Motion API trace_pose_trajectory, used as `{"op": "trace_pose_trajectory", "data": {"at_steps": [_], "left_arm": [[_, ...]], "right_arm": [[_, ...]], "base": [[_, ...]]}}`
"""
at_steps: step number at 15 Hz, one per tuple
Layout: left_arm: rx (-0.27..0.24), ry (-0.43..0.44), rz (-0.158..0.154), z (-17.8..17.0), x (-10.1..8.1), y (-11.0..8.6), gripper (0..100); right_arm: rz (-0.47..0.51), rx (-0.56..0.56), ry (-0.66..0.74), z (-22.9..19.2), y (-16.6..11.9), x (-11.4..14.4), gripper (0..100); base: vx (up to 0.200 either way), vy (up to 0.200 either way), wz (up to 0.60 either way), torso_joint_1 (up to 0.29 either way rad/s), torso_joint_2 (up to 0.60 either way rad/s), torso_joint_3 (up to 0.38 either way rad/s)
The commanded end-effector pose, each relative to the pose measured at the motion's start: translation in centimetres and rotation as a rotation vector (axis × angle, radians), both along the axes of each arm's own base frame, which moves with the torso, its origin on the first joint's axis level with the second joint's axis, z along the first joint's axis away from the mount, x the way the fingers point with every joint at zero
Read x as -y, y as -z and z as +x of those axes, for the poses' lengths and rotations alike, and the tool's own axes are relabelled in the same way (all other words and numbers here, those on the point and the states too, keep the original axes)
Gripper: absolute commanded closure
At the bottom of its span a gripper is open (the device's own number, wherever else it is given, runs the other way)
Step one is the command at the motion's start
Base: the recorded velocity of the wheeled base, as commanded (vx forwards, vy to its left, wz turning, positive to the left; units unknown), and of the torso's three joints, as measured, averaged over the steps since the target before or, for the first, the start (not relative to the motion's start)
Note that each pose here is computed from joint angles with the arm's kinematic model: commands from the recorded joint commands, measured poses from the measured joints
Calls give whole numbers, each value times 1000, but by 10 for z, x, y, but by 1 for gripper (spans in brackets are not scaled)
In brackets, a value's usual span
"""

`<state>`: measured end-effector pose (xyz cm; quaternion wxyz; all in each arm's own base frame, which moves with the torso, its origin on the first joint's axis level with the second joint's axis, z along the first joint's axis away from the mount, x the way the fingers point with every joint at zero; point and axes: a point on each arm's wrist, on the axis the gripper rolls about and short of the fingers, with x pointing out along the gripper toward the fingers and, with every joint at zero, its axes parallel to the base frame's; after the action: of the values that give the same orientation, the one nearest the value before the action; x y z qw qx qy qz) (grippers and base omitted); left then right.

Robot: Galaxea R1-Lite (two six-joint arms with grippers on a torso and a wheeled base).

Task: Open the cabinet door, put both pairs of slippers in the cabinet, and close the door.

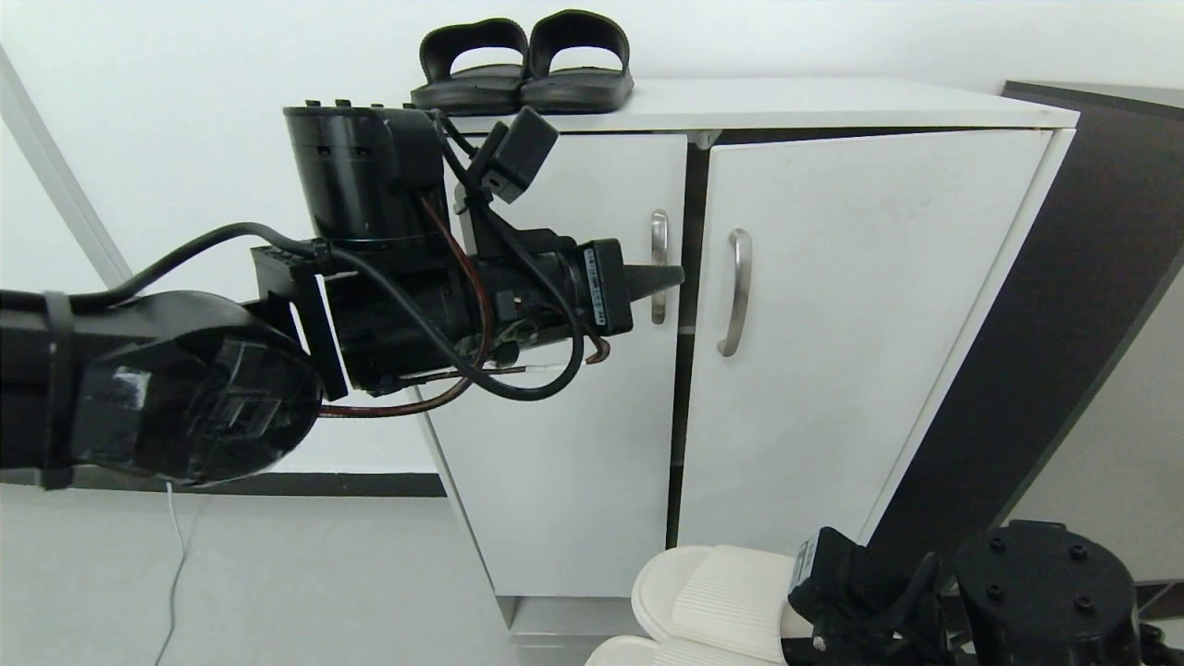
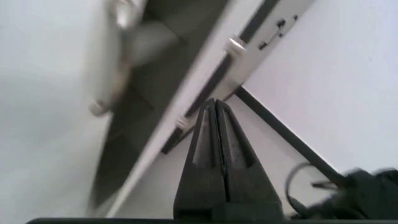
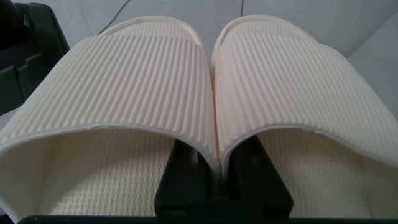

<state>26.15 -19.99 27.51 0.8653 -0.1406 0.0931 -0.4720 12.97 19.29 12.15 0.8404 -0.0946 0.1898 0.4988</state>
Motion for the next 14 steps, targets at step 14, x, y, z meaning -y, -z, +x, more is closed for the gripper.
{"op": "trace_pose_trajectory", "data": {"at_steps": [14], "left_arm": [[9, 4, -11, 53, 40, 14, 100]], "right_arm": [[-57, -24, -63, -16, 14, 3, 100]], "base": [[0, 0, 0, 0, 0, 0]]}}
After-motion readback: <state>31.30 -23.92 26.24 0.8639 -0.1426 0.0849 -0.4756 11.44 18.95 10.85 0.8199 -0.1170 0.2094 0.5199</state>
